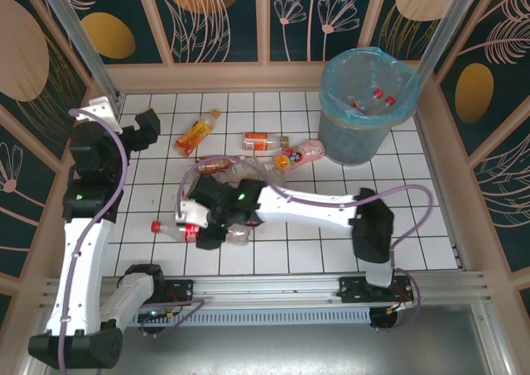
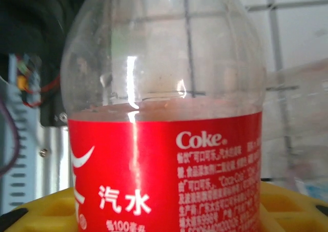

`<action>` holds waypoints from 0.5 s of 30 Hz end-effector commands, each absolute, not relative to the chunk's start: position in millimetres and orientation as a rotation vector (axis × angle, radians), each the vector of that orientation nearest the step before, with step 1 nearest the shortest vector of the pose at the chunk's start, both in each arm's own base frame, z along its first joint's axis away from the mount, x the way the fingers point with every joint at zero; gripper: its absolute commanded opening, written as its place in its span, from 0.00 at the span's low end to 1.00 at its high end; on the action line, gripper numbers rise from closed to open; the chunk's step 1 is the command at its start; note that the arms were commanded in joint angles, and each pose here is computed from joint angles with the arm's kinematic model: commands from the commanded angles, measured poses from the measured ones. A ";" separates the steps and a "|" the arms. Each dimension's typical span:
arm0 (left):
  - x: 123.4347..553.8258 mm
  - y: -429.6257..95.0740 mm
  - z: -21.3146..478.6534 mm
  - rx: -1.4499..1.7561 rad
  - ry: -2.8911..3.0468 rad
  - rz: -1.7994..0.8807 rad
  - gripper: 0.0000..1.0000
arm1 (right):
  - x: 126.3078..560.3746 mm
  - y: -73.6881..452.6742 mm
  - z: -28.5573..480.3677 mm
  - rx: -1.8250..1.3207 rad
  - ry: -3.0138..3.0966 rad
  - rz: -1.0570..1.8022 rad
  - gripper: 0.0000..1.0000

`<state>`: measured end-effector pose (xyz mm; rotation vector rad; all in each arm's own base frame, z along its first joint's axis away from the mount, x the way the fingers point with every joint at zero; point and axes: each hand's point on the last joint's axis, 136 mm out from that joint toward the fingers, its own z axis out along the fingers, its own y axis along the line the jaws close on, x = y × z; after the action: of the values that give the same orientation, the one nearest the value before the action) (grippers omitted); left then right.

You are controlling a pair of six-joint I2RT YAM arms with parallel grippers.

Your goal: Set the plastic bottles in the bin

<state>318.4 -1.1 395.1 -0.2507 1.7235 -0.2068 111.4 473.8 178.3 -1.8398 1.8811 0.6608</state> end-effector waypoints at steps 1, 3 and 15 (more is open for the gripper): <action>304.8 5.2 452.6 -0.202 1.579 -0.140 0.94 | 143.9 459.2 254.9 -1.577 1.863 0.762 0.47; 301.8 2.7 472.0 -0.199 1.533 -0.168 0.92 | 176.1 442.3 296.1 -1.411 1.832 0.735 0.45; 345.3 -126.7 484.2 0.039 1.520 -0.780 0.81 | 368.8 231.4 488.3 -0.345 1.395 0.129 0.40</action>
<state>347.3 -88.9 471.7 -0.0444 1.5449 -0.6473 337.5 280.7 446.2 -0.6149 1.5415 0.2793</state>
